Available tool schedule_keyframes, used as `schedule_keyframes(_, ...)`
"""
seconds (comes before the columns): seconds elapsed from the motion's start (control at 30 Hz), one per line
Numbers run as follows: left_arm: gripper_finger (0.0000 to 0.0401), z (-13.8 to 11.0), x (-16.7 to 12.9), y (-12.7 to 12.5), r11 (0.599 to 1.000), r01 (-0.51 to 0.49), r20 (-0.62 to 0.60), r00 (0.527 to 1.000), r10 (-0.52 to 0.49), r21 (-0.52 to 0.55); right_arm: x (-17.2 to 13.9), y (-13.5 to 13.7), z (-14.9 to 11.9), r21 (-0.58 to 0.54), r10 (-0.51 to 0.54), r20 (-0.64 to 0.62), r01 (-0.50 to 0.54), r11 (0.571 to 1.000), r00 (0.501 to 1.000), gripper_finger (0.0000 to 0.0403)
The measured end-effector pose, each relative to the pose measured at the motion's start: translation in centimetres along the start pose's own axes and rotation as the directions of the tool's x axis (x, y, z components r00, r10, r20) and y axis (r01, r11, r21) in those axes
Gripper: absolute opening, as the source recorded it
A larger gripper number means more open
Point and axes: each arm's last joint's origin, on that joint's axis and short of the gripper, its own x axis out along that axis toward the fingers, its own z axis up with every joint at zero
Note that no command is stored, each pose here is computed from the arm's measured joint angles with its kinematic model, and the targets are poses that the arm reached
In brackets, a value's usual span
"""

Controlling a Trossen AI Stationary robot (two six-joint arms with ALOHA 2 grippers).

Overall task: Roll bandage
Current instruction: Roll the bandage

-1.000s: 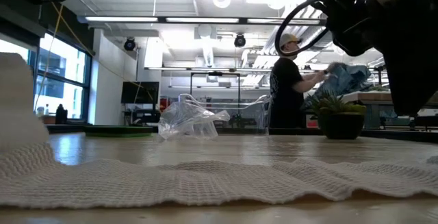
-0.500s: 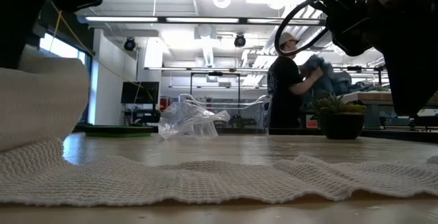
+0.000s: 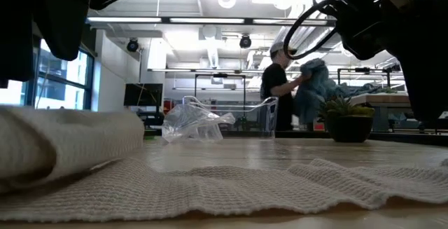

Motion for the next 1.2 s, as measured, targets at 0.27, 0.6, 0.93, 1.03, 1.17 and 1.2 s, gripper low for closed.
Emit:
schedule_keyframes(0.27,0.0194,0.5,-1.0,2.0,0.978,-0.208,0.003,0.978,0.208,0.02,0.0,0.1,0.1,-0.01,0.01,0.022,-0.009,1.0,1.0,0.0)
schedule_keyframes(0.6,0.0197,-0.8,-4.7,3.5,0.964,-0.178,0.05,0.984,0.171,0.199,-0.5,3.1,0.3,-0.133,0.322,0.012,-0.318,0.939,0.947,0.0)
schedule_keyframes(0.93,0.0197,-4.3,-1.8,7.2,0.992,-0.044,-0.05,0.997,0.05,0.121,0.2,3.8,0.7,-0.071,0.372,0.029,-0.369,0.927,0.928,0.0)
schedule_keyframes(1.03,0.0197,-3.9,-2.5,8.2,0.99,-0.098,-0.005,0.995,0.099,0.098,0.5,4.0,0.7,-0.027,0.391,0.032,-0.39,0.92,0.92,0.0)
schedule_keyframes(1.17,0.0197,-3.7,-3.0,9.5,0.983,-0.061,0.071,0.996,0.049,0.171,0.5,4.2,0.8,-0.01,0.406,0.051,-0.406,0.914,0.912,0.0)
schedule_keyframes(1.2,0.0197,-3.6,-2.4,10.0,0.981,-0.052,0.051,0.998,0.043,0.188,0.5,4.2,1.0,-0.007,0.406,0.055,-0.407,0.914,0.912,0.0)
